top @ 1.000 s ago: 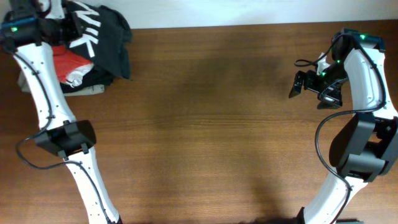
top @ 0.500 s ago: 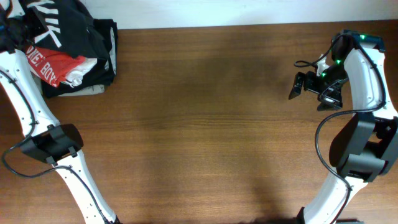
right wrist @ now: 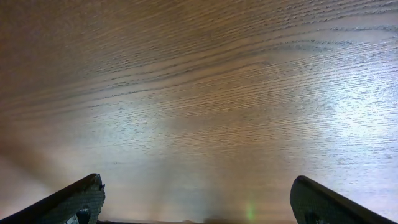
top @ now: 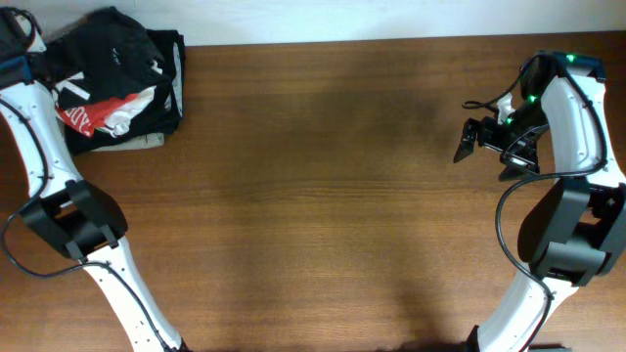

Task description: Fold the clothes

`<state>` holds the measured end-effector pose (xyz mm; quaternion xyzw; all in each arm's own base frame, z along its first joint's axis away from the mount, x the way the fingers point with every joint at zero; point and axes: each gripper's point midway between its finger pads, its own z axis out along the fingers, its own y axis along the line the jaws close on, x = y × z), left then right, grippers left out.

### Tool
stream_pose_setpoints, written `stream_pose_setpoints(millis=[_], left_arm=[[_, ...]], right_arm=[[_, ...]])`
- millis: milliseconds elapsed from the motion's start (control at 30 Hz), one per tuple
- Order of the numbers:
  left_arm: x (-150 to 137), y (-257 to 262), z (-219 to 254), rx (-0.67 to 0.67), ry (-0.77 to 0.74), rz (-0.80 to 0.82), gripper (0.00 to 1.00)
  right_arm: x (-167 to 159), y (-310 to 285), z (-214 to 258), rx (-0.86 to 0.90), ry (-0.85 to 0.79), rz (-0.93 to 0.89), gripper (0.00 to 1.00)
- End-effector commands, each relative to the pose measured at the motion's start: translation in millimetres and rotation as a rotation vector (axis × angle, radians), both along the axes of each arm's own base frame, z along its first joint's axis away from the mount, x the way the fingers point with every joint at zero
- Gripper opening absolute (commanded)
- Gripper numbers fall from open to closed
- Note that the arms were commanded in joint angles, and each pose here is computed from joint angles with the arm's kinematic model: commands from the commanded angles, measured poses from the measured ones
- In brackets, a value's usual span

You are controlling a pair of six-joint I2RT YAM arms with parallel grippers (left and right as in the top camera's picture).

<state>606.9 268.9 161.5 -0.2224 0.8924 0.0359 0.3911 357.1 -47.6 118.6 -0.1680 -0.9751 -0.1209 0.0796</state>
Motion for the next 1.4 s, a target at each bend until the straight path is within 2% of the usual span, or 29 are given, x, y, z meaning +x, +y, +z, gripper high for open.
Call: stream_pose_setpoints(millis=[0,133,167,200,233,267,300,333,400,567,667,733,800,833,900,933,967,1033,1067,1133,1233,1367], left_arm=[[-5,-4,57,-0.005,-0.1,0.007,0.99],[-19,-40,117,-0.088,-0.185,-0.092,0.97],[-27,-48,131,-0.087,-0.184,-0.092,0.89],[-33,-52,140,-0.077,-0.178,-0.085,0.71],[-34,-55,142,-0.075,-0.178,-0.087,0.47],[-31,-57,139,-0.076,-0.176,-0.091,0.2],[-29,-57,135,-0.078,-0.17,-0.091,0.07],[-26,-56,127,-0.082,-0.163,-0.091,0.0],[-16,-55,112,-0.084,-0.157,-0.096,0.01],[28,-53,36,-0.093,-0.14,-0.118,0.0],[40,-55,-11,-0.115,-0.096,-0.123,0.03],[40,-55,-39,-0.133,-0.055,-0.12,0.13],[35,-55,-51,-0.148,-0.022,-0.115,0.17],[31,-55,-51,-0.158,-0.005,-0.111,0.24],[24,-54,-29,-0.154,-0.014,-0.107,0.24],[18,-56,19,-0.129,-0.067,-0.11,0.3],[15,-58,40,-0.116,-0.094,-0.113,0.33],[6,-62,86,-0.088,-0.155,-0.119,0.47],[-2,-68,119,-0.073,-0.197,-0.13,0.61],[-27,-89,184,-0.07,-0.282,-0.182,0.99],[-68,-121,239,-0.107,-0.327,-0.259,0.99],[-119,-148,248,-0.185,-0.235,-0.275,0.99]], right_arm=[[0,3,-4,0.008,0.008,0.002,0.99],[1,3,-3,0.007,0.004,0.001,0.99],[2,3,-4,0.006,0.0,0.002,0.99],[3,3,-4,0.005,-0.005,0.002,0.99],[3,3,-4,0.004,-0.007,0.002,0.99],[3,3,-4,0.004,-0.007,0.002,0.99],[3,3,-4,0.004,-0.007,0.002,0.99],[4,3,-4,0.004,-0.007,0.002,0.98],[4,3,-4,0.004,-0.008,0.002,0.99],[1,5,-3,0.015,0.005,-0.001,0.99],[1,5,-3,0.019,0.006,-0.005,0.99],[2,7,-2,0.03,0.001,-0.015,0.99],[5,7,-3,0.026,-0.005,-0.032,0.99],[5,7,-2,0.026,-0.008,-0.032,0.99],[5,7,5,0.018,-0.016,-0.067,0.99],[9,6,22,0.002,-0.083,-0.076,0.99],[10,5,32,-0.005,-0.118,-0.08,0.99],[13,5,56,-0.024,-0.212,-0.081,0.99],[12,5,77,-0.038,-0.285,-0.08,0.99],[3,6,129,-0.08,-0.455,-0.078,0.99],[-27,8,184,-0.142,-0.611,-0.08,0.99],[-84,17,231,-0.193,-0.734,-0.085,0.99]])
